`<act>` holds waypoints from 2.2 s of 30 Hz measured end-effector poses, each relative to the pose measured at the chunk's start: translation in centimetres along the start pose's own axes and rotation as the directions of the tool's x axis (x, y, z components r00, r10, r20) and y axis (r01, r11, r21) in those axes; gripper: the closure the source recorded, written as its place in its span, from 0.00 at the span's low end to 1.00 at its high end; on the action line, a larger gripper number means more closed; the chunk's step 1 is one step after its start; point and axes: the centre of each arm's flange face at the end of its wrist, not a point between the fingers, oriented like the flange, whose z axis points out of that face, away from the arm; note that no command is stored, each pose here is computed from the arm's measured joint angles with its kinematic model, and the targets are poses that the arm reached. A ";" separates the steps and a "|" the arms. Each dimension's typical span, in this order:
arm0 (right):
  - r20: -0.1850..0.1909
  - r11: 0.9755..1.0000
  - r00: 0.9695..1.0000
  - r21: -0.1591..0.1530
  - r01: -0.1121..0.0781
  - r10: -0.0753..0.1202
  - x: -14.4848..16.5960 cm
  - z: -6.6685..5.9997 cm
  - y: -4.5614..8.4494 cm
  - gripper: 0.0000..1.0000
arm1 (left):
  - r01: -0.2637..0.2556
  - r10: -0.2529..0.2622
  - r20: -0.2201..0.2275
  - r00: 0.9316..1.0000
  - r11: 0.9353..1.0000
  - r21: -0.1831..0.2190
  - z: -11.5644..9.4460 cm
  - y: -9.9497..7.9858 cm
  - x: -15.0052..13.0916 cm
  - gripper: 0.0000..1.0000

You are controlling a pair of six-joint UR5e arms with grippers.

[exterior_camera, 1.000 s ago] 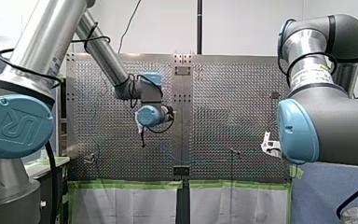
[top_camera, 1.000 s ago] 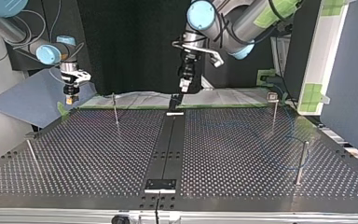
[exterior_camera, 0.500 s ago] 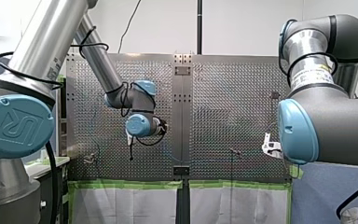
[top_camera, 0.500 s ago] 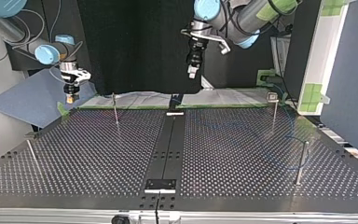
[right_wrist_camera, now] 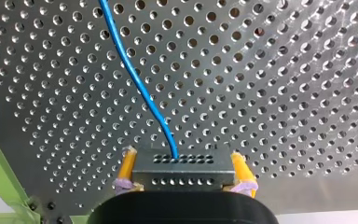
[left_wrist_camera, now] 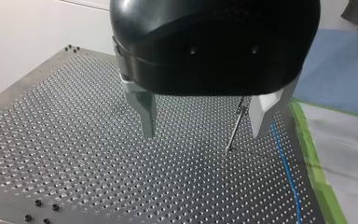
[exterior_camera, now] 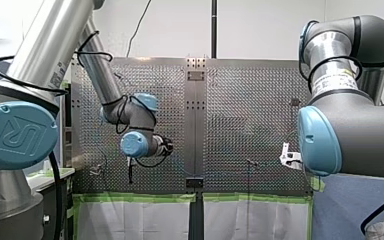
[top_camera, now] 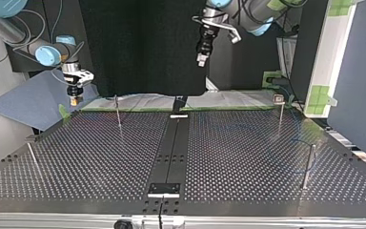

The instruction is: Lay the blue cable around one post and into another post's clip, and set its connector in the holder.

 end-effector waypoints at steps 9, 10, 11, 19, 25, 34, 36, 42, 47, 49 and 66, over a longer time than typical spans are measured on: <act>0.006 0.999 1.000 -0.033 0.026 -0.026 1.6 -0.2 0.6 1.00 | -0.026 0.026 -0.051 0.998 1.000 -0.010 -2.7 1.4 1.8 0.00; 0.006 0.999 1.000 -0.035 0.028 -0.028 1.9 -0.2 0.6 1.00 | -0.027 0.026 -0.053 0.998 1.000 -0.011 -2.9 1.4 1.9 0.00; 0.006 0.999 1.000 -0.037 0.029 -0.029 2.4 -0.2 0.5 1.00 | -0.026 0.025 -0.051 0.998 1.000 -0.010 -3.0 1.5 2.0 0.00; 0.006 0.999 1.000 -0.042 0.016 -0.016 6.0 -0.5 -0.2 1.00 | 0.010 -0.010 0.001 1.000 1.000 -0.002 -2.7 1.3 1.6 0.00; 0.009 0.999 1.000 -0.035 0.029 -0.029 8.5 -0.8 -1.2 1.00 | 0.032 -0.032 0.051 0.998 0.999 -0.004 -2.2 1.2 1.1 0.00; 0.014 0.999 0.999 -0.022 0.034 -0.034 11.7 -1.8 -3.1 1.00 | 0.043 -0.043 0.081 0.996 0.999 0.001 -1.8 1.1 0.8 0.00; 0.010 0.999 0.999 -0.015 0.036 -0.036 12.5 -2.0 -3.7 1.00 | 0.043 -0.043 0.079 0.996 0.999 0.000 -1.9 1.1 0.8 0.00; -0.011 0.999 0.999 0.001 0.043 -0.043 15.1 -2.5 -5.4 1.00 | 0.037 -0.037 0.067 0.997 0.999 -0.006 -2.0 1.2 0.9 0.00; -0.036 0.999 0.999 0.014 0.041 -0.041 17.7 -3.0 -6.6 1.00 | 0.037 -0.037 0.065 0.997 0.999 -0.009 -2.0 1.3 1.0 0.00; -0.046 0.999 0.998 0.018 0.043 -0.042 18.5 -3.2 -7.0 1.00 | 0.036 -0.035 0.062 0.997 0.999 -0.010 -2.0 1.3 1.0 0.00; -0.110 0.995 0.992 0.071 0.069 -0.061 23.5 -4.3 -9.1 1.00 | -0.003 0.004 0.039 0.999 0.999 -0.043 -2.2 1.8 1.2 0.00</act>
